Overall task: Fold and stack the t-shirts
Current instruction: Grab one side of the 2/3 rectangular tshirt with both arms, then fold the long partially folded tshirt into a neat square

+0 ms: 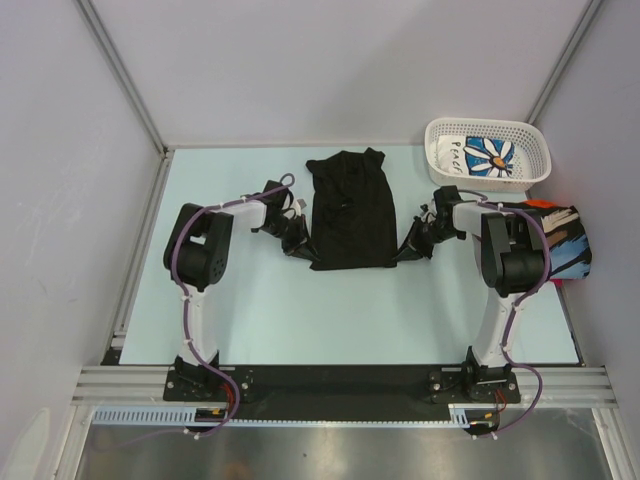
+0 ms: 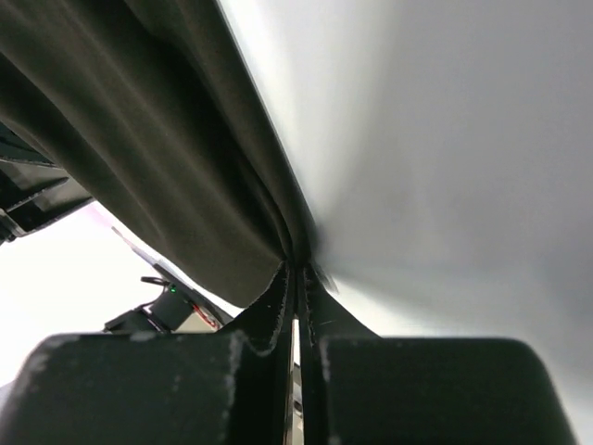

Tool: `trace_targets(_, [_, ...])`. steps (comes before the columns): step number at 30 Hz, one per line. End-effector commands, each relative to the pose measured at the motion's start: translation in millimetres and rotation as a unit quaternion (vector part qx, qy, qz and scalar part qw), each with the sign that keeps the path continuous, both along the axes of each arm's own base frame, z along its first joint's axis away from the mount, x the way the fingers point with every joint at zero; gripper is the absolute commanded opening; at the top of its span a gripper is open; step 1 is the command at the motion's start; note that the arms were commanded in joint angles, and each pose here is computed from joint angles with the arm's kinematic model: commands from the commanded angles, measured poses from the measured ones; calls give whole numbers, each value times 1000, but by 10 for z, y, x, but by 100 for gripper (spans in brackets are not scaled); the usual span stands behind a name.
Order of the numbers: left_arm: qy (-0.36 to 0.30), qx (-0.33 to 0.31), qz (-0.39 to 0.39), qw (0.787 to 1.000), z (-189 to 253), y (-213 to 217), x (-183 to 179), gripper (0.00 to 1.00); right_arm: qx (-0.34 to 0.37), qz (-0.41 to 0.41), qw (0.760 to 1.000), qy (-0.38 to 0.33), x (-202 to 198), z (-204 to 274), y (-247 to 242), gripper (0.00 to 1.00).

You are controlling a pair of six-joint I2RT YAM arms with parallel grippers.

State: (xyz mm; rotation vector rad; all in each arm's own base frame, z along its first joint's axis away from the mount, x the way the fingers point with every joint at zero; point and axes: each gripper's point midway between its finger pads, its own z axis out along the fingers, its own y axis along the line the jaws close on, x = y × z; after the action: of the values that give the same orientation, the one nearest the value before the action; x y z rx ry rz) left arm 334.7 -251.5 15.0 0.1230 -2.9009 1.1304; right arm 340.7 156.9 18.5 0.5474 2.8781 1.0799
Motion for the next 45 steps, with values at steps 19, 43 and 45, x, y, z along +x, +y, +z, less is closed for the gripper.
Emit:
trace_targets(19, [-136,42,-6,990,1134,78,327,0,1,36,989,-143,314,942,-29,0])
trace_targets(43, [-204,-3,84,975,1772,-88,1474,0,-31,-6,953,-301,1892,1473,61,0])
trace_targets(45, [-199,-4,93,976,1669,-82,1583,0,-33,-6,952,-303,2026,1379,91,0])
